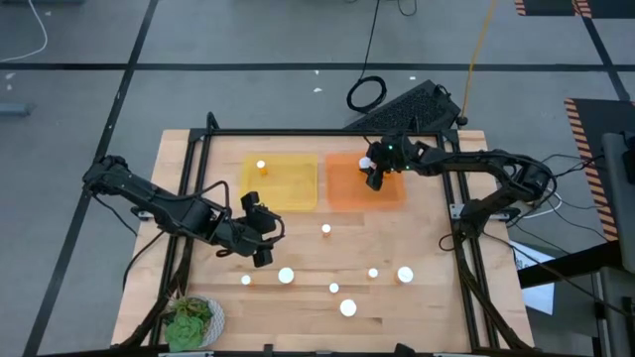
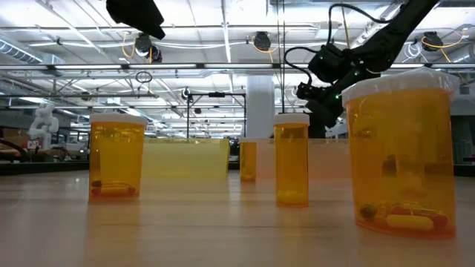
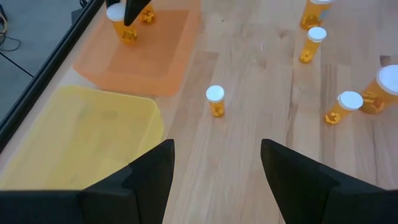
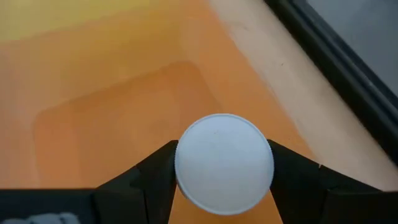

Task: Pick and place medicine bottles into bin by pill shape (circle, oval)
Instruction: Put the big orange pill bottle into the orange bin, then put the small orange pill bottle into the yellow bin

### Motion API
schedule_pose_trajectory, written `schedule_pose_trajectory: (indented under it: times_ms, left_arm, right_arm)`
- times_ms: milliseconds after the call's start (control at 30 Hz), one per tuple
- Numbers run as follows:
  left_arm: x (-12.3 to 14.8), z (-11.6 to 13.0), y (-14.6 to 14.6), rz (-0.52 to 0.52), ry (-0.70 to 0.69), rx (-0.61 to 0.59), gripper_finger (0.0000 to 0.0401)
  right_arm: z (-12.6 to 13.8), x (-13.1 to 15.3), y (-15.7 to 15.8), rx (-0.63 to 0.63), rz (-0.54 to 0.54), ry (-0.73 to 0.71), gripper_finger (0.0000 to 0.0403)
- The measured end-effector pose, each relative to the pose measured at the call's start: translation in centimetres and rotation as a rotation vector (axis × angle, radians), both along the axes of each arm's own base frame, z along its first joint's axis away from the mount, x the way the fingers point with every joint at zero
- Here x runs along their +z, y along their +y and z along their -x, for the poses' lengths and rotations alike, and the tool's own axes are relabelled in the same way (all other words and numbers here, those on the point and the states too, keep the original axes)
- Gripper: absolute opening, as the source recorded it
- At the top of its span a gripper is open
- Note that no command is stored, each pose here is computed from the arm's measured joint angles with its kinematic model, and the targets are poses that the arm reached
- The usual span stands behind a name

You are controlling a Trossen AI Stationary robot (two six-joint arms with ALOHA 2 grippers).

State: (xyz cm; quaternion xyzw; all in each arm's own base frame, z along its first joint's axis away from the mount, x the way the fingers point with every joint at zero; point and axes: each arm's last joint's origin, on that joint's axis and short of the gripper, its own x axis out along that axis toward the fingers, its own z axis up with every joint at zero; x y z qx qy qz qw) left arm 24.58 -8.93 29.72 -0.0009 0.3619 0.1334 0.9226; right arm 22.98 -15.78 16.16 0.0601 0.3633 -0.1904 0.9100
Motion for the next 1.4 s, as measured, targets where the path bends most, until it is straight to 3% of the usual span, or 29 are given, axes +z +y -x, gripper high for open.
schedule_pose_trajectory:
  times_ms: [167, 700, 1033, 1400]
  left_arm:
    - [0.0, 0.0, 0.0, 0.001, 0.0, 0.0, 0.0243]
    - [0.1, 0.0, -0.1, 0.013, -0.01, 0.002, 0.0243]
    - [0.4, -0.3, -1.5, 0.046, -0.08, -0.043, 0.0243]
    - [-1.1, -0.3, -3.8, 0.117, -0.014, -0.06, 0.0243]
  right_arm:
    - [-0.3, -1.1, -0.1, 0.027, -0.021, 0.022, 0.0218]
    - [-0.6, -0.2, -0.3, 0.056, 0.062, -0.025, 0.0259]
    - [1.4, 5.4, 1.2, 0.069, 0.17, -0.15, 0.0261]
    - [4.5, 9.8, 5.0, 0.132, 0.212, -0.226, 0.0261]
